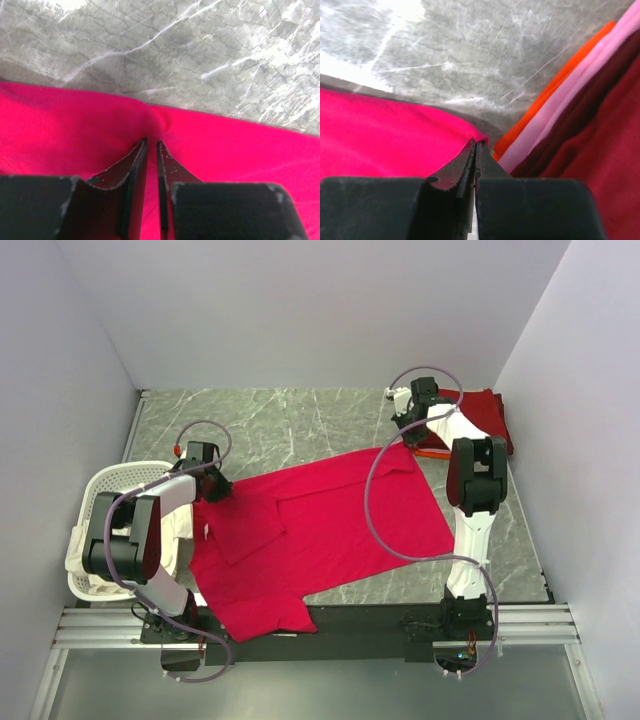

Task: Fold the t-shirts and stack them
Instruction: Fold the tshirt

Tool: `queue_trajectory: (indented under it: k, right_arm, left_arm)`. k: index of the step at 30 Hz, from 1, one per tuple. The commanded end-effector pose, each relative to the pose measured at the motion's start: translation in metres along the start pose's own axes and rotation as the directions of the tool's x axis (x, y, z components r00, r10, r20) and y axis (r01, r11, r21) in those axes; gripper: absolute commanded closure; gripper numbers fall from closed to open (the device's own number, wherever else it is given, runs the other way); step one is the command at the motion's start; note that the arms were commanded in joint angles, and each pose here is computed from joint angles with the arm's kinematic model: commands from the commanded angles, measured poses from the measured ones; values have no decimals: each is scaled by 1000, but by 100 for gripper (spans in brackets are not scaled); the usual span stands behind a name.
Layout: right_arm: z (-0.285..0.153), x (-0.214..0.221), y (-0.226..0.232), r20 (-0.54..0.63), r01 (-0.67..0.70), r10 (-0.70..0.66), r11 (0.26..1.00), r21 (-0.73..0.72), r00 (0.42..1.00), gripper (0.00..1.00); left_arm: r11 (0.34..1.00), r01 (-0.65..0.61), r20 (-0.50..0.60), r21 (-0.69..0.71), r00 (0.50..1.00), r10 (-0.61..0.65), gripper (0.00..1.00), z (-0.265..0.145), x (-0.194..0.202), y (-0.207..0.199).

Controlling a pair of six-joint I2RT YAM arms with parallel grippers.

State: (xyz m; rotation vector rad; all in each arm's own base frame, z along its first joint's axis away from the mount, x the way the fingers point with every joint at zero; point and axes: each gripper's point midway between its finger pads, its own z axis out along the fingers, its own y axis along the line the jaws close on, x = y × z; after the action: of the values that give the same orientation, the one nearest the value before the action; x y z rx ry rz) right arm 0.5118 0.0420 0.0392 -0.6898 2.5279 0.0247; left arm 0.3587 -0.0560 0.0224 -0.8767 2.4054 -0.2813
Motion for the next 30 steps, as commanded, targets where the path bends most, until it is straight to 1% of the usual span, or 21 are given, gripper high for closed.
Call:
queue_trajectory:
  k: [1, 3, 7, 8, 10, 12, 13, 14, 18, 19, 20, 21, 22, 24, 26, 27, 28, 29, 30]
  right_arm:
    - [-6, -26, -22, 66, 11, -17, 995, 96, 998, 95]
    - [-5, -26, -25, 66, 4, -12, 993, 122, 998, 89]
    - [-14, -45, -30, 111, 6, -25, 986, 164, 994, 83]
    - [-16, -49, -29, 121, 7, -27, 986, 167, 992, 79]
    - [-21, -58, -25, 134, 20, -43, 986, 168, 990, 76]
    - [-29, -70, -23, 158, 29, -56, 985, 168, 986, 69]
    - [-34, -77, -15, 169, 43, -69, 987, 152, 983, 67]
    - [-37, -80, -11, 176, 48, -73, 989, 142, 982, 64]
    - [-63, -96, 15, 229, 116, -131, 990, 80, 964, 55]
    - [-66, -92, 24, 226, 137, -145, 989, 51, 963, 54]
    - [-70, -95, 37, 252, 159, -153, 987, -2, 956, 52]
    - [-79, -97, 44, 274, 195, -180, 980, -28, 945, 52]
    - [-80, -89, 54, 264, 214, -188, 974, -76, 946, 51]
    - [-78, -85, 67, 268, 249, -203, 957, -150, 942, 54]
    - [-73, -73, 71, 212, 255, -215, 949, -184, 953, 57]
    - [-62, -60, 71, 159, 262, -233, 944, -201, 959, 57]
    - [-57, -54, 71, 134, 268, -245, 941, -206, 960, 58]
    - [-51, -48, 70, 111, 279, -261, 937, -208, 959, 59]
    - [-43, -36, 69, 63, 278, -270, 937, -213, 961, 60]
  left_arm:
    - [999, -19, -20, -43, 1000, 18, 81, 2, 2, 8]
    - [999, -20, -20, -34, 1000, 20, 81, 2, 0, 5]
    - [999, -34, -31, 3, 999, 34, 80, 1, -4, -6]
    - [999, -38, -22, 20, 999, 38, 80, -1, -10, -13]
    - [998, -55, -18, 37, 998, 56, 78, -4, -15, -20]
    - [993, -81, -17, 92, 996, 82, 75, -11, -23, -36]
    - [989, -89, -28, 121, 995, 93, 74, -14, -23, -44]
    - [984, -98, -31, 151, 994, 104, 71, -17, -26, -52]
    - [946, -161, 10, 281, 986, 165, 66, -41, -46, -88]
    - [936, -173, 19, 306, 984, 176, 65, -47, -48, -94]
    - [918, -197, 43, 344, 980, 195, 64, -57, -53, -104]
    - [907, -214, 56, 363, 976, 209, 63, -63, -56, -108]
    - [895, -236, 71, 379, 972, 226, 63, -68, -58, -112]
    - [870, -287, 117, 401, 958, 262, 62, -83, -64, -117]
    - [853, -325, 164, 408, 945, 282, 62, -98, -70, -119]
    - [848, -356, 193, 393, 933, 303, 62, -103, -73, -117]
    - [845, -372, 217, 385, 926, 309, 62, -109, -76, -116]
    - [829, -414, 263, 377, 906, 332, 62, -122, -80, -114]
    - [829, -432, 295, 356, 893, 339, 62, -129, -84, -111]
